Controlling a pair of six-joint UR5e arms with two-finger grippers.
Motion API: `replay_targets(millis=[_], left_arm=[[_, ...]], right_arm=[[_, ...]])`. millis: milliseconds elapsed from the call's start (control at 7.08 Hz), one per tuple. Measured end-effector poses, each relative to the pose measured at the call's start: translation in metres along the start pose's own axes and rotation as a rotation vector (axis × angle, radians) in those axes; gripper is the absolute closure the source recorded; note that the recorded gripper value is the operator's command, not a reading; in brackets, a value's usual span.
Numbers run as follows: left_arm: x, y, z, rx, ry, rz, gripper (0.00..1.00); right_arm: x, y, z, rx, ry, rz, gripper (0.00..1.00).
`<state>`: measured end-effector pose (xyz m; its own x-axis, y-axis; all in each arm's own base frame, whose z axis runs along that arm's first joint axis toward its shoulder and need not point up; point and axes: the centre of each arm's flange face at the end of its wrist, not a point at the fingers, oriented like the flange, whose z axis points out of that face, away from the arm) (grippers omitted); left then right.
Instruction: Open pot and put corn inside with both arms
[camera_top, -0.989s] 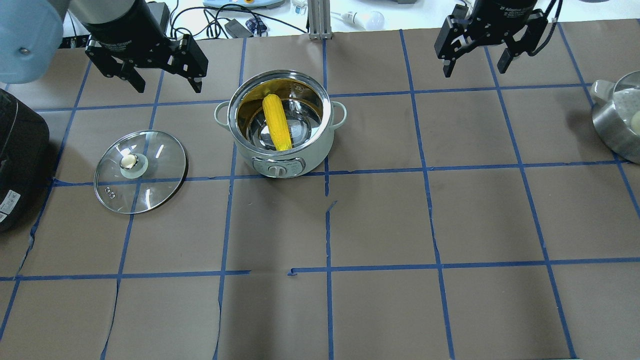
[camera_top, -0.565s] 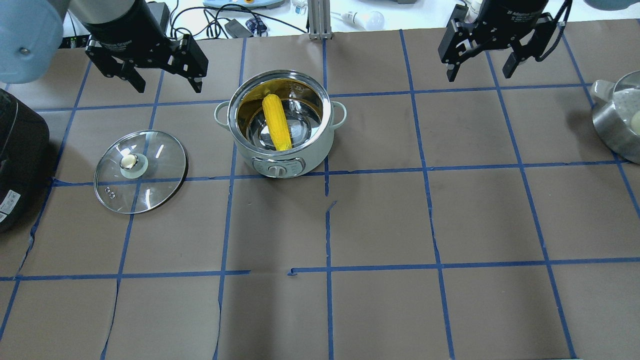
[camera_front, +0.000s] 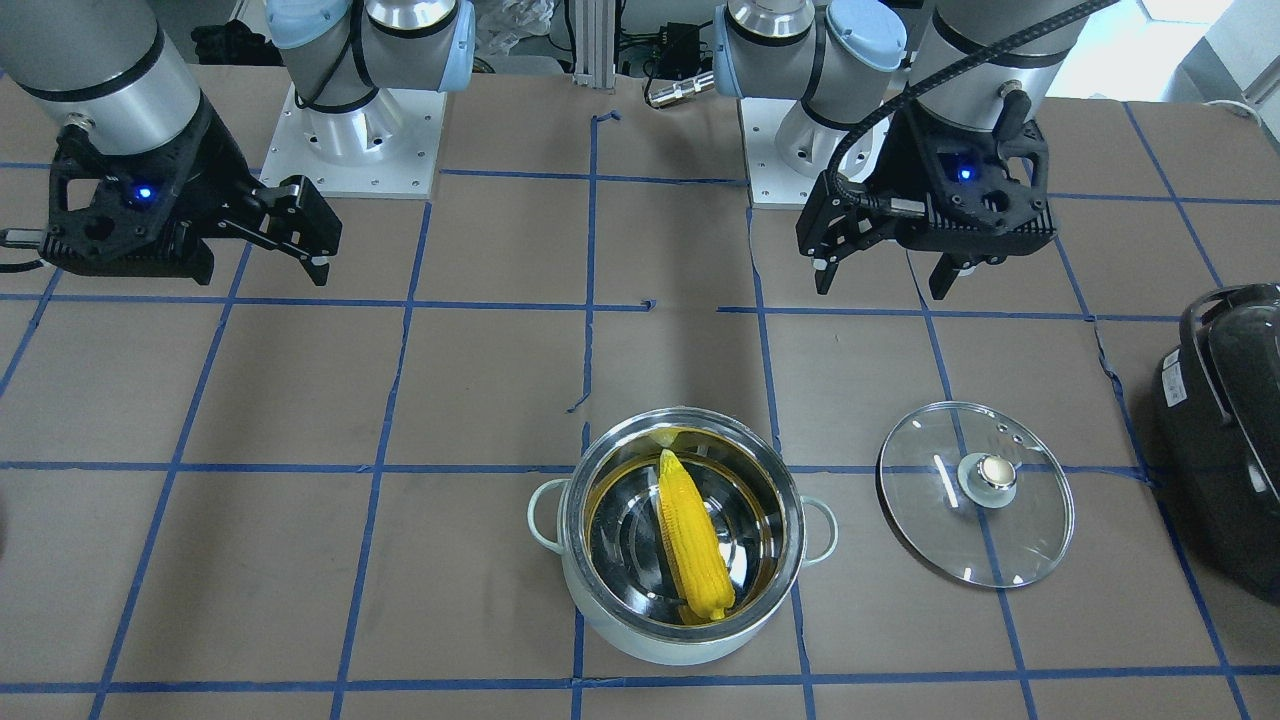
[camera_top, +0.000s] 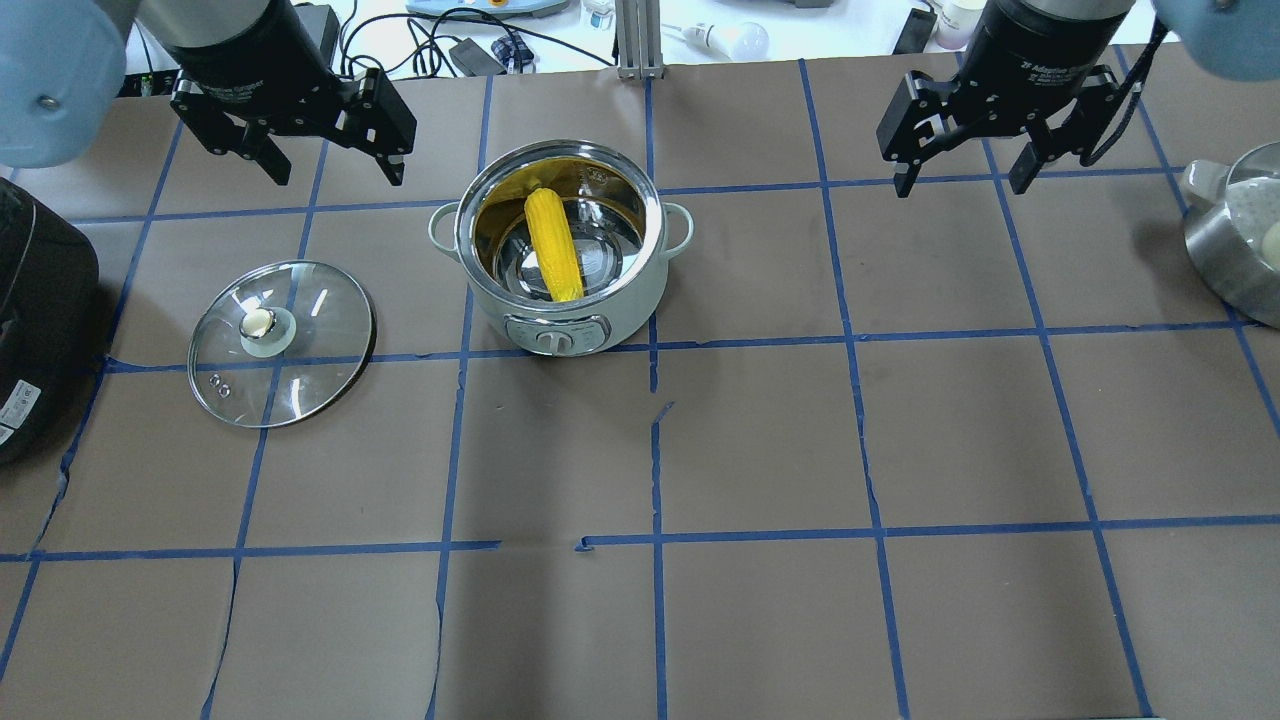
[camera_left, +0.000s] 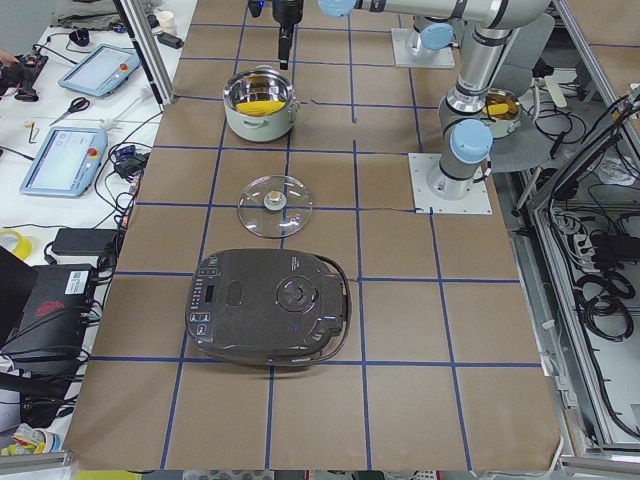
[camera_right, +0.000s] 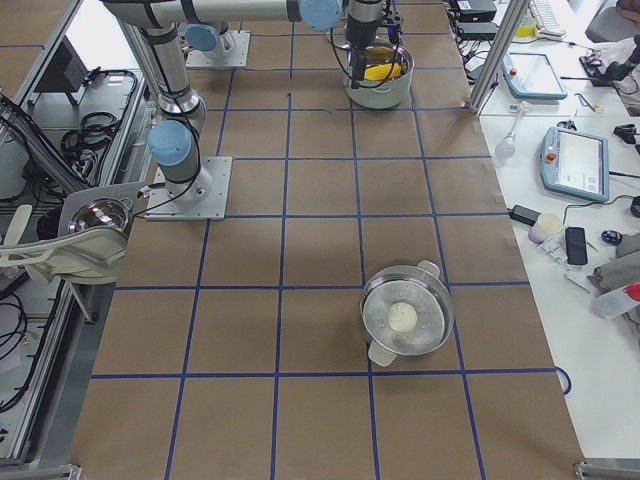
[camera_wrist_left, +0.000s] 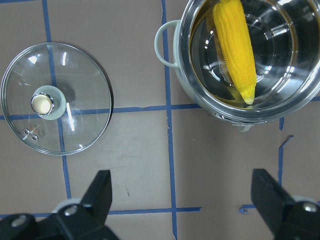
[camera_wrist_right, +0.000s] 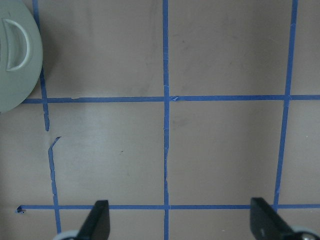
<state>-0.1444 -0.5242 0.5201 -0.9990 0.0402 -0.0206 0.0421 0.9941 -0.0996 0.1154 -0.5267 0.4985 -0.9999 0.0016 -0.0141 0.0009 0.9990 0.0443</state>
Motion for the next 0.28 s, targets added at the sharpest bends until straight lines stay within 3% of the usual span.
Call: replay_targets(millis=[283], left_arm=[[0.0, 0.0, 0.0, 0.0, 0.0, 0.0, 0.0]], right_arm=[[0.0014, 0.0002, 0.0008, -0.001, 0.008, -0.001, 0.0]])
